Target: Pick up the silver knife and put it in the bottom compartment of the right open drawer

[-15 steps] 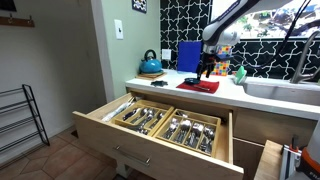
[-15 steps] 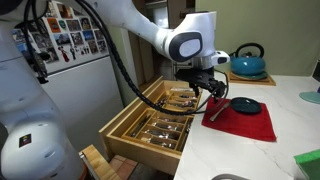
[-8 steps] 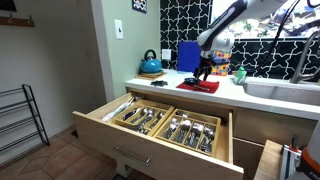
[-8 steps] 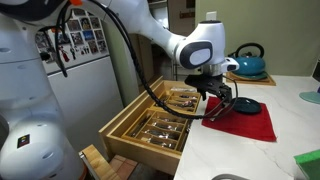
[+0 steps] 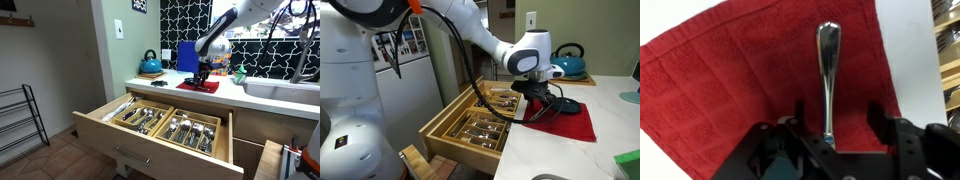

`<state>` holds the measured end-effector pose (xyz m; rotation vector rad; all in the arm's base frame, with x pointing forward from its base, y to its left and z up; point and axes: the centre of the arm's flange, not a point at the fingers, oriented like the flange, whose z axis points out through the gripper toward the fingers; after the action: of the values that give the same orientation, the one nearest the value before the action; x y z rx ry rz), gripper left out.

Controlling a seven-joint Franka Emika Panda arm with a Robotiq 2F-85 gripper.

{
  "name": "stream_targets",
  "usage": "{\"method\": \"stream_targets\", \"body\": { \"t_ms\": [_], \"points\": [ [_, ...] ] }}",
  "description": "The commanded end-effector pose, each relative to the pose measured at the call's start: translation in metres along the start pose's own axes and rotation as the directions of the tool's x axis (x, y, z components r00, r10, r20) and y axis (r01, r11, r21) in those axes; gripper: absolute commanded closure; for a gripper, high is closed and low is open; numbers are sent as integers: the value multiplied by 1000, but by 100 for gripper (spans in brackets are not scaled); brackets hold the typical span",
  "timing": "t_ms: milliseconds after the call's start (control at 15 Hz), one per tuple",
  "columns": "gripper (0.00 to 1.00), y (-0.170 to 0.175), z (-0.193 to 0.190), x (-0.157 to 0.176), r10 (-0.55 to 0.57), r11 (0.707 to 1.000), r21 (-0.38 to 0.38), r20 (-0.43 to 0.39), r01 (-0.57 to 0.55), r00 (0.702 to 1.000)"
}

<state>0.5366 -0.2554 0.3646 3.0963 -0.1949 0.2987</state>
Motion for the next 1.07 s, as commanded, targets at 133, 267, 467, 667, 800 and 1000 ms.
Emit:
{"method": "stream_targets", "body": {
  "t_ms": [133, 267, 467, 667, 800, 1000],
  "points": [
    [33, 7, 14, 9, 1, 1000, -12, 5, -1, 1000],
    [32, 7, 15, 10, -3, 1000, -16, 8, 3, 1000],
    [39, 7, 15, 10, -7, 1000, -22, 12, 7, 1000],
    [55, 7, 14, 10, -12, 1000, -28, 14, 12, 1000],
    [77, 6, 12, 11, -16, 999, -31, 11, 16, 1000],
    [95, 4, 10, 12, -26, 999, -36, 11, 26, 1000]
  ]
}}
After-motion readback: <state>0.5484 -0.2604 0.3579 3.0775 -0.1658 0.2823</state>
